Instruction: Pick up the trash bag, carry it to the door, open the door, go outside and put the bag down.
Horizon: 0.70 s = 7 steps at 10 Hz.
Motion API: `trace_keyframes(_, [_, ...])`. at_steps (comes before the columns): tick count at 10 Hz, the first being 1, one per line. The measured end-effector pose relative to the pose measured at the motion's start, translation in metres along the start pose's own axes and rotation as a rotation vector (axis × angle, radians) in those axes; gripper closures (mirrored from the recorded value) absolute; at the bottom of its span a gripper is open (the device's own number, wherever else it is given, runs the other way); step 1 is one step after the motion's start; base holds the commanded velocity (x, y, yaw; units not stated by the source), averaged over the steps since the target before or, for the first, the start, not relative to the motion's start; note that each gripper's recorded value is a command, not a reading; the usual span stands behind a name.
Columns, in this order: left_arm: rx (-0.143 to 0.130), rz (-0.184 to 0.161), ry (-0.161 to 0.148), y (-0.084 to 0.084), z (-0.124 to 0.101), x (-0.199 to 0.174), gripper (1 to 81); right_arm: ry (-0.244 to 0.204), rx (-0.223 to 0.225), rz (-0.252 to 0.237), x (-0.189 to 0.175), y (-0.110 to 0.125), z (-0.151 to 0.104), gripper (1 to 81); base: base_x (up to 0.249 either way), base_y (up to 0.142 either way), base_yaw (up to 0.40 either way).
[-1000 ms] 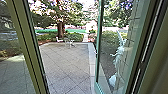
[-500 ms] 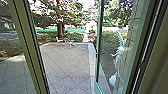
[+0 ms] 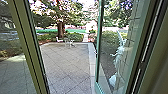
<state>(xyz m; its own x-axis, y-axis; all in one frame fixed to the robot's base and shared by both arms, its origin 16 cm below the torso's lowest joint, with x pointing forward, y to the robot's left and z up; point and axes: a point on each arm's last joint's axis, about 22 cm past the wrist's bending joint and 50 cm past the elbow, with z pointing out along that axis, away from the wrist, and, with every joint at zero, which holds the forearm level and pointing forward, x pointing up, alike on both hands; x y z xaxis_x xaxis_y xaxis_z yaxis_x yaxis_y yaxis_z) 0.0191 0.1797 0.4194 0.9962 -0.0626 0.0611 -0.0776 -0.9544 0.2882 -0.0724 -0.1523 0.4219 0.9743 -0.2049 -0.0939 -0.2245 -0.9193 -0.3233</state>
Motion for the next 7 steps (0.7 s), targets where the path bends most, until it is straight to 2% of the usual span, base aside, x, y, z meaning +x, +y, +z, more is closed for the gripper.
trace_keyframes(2, [0.000,0.000,0.000,0.000,0.000,0.000,81.1,0.003,0.001,0.000,0.000,-0.001,0.000,1.0,0.000,0.000,0.000])
trace_keyframes(5, [0.000,-0.002,-0.008,0.000,0.000,-0.009,81.1,-0.006,-0.001,0.003,-0.009,0.001,0.000,1.0,0.071,0.000,0.000])
trace_keyframes(7, [0.000,0.001,0.003,0.000,0.000,0.002,81.1,0.010,0.001,-0.001,0.003,-0.001,0.000,1.0,0.078,0.000,0.000])
